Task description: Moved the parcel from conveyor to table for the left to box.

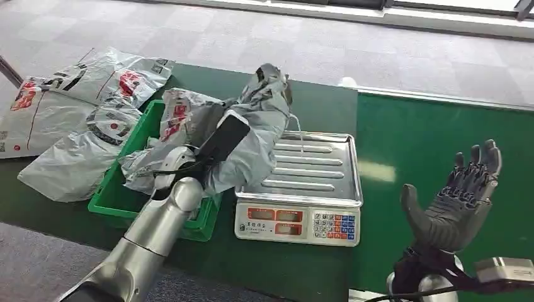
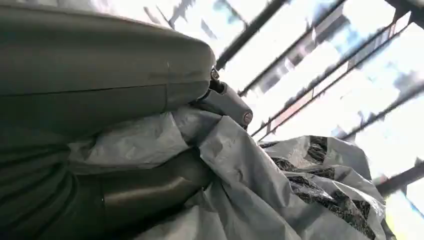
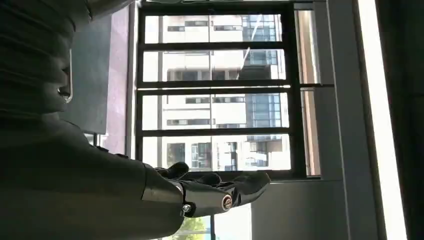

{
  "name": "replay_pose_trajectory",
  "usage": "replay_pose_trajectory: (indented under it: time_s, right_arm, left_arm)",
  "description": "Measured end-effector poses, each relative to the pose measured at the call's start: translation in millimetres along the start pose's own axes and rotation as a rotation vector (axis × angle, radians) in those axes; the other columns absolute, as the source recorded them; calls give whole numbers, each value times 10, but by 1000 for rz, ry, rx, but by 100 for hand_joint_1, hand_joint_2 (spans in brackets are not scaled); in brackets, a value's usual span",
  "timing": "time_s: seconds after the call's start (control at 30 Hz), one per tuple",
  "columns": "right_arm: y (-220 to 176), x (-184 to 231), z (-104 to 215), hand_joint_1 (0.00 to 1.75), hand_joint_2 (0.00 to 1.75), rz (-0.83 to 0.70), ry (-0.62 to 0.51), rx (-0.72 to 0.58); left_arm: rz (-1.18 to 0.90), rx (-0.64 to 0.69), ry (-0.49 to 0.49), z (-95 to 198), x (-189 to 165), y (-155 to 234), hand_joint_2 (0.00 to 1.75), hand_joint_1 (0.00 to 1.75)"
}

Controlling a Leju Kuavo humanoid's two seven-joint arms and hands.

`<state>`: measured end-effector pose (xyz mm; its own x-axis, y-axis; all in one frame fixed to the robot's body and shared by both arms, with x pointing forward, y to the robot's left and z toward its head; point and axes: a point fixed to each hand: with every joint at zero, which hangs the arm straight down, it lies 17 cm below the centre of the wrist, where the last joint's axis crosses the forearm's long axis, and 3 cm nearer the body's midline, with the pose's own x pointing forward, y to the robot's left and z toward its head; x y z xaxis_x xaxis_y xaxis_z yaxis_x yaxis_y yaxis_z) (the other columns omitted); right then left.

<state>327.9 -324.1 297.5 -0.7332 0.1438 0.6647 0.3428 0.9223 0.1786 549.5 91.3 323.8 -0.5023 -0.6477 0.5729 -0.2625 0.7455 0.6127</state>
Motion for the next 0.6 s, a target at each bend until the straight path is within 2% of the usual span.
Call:
replay_pose_trajectory:
  time_s: [0.07, 0.3, 0.33, 0.37, 0.47, 0.6]
  right_arm:
    - [-37, 22, 45, 0, 175, 8, 3, -3]
    - [-67, 40, 91, 0, 175, 13, 6, -5]
    - [-66, 41, 98, 0, 175, 12, 6, -3]
    - [-63, 42, 98, 0, 175, 11, 5, -2]
    - [-48, 49, 86, 0, 175, 5, 1, 3]
    - [-8, 53, 39, 0, 175, -5, -5, 12]
  left_arm:
    - [-72, 130, -18, -113, -31, 497, 175, 175]
    - [-218, 422, -15, -118, -268, 1617, 175, 175]
    - [-225, 447, -5, -95, -337, 1736, 175, 31]
    - [-228, 473, 5, -62, -412, 1860, 175, 0]
    - [-241, 523, 32, 25, -596, 2134, 175, 0]
    - [-246, 531, 63, 111, -778, 2250, 175, 0]
